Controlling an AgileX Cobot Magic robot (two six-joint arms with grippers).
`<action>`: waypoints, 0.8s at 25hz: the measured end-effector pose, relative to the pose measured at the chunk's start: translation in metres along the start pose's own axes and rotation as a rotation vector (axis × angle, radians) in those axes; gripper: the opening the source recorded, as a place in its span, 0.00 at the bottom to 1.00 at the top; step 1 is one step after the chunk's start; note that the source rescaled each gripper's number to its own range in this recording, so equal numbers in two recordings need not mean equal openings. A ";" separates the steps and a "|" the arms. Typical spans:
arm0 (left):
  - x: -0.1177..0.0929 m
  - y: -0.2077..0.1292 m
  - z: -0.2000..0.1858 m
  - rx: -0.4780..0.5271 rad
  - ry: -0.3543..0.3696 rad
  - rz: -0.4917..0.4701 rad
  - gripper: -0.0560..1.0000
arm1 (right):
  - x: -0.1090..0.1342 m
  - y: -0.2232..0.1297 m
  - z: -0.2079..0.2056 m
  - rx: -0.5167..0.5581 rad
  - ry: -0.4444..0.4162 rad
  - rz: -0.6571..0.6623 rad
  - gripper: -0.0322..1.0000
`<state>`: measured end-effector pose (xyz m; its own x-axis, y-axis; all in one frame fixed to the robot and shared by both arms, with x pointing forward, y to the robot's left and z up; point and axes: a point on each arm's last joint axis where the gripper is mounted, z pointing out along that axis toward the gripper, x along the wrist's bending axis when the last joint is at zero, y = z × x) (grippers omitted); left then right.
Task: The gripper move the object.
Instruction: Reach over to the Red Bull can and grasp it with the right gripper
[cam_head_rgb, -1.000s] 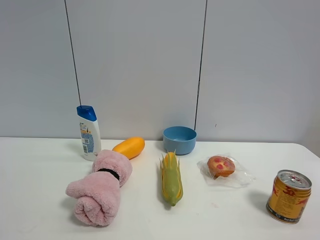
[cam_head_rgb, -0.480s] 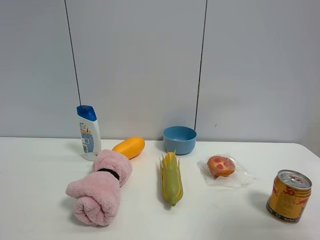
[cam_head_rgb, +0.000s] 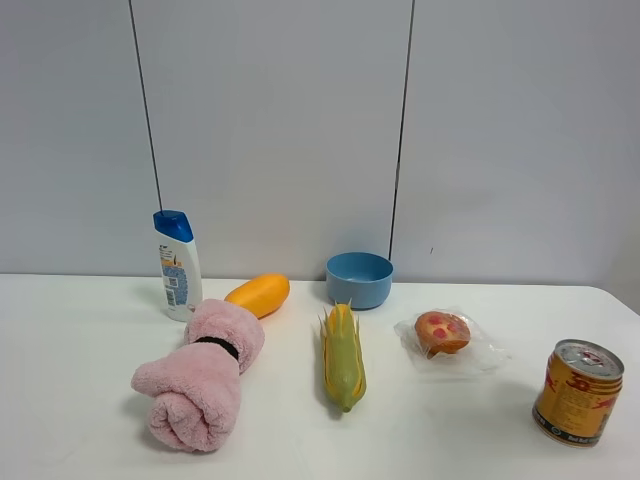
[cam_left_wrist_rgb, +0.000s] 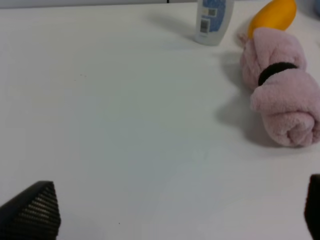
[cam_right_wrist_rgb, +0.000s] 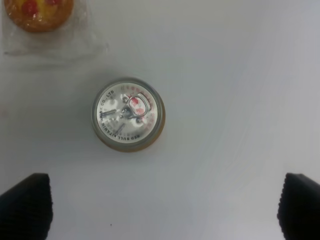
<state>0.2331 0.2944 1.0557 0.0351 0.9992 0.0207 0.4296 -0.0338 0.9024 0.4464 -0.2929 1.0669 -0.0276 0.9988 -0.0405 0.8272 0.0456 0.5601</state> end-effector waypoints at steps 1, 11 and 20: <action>0.000 0.000 0.000 0.000 0.000 0.000 1.00 | 0.000 0.002 0.008 0.009 0.001 0.002 0.92; 0.000 0.000 0.000 0.000 0.000 0.000 1.00 | 0.003 0.009 0.052 0.086 0.004 0.022 0.92; 0.000 0.000 0.000 0.000 0.000 0.000 1.00 | 0.004 0.012 0.078 0.101 0.008 0.019 0.92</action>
<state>0.2331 0.2944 1.0557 0.0351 0.9992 0.0207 0.4296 -0.0338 0.9024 0.4998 -0.2896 1.0093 -0.0151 0.9996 -0.0238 0.8800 0.0246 0.4744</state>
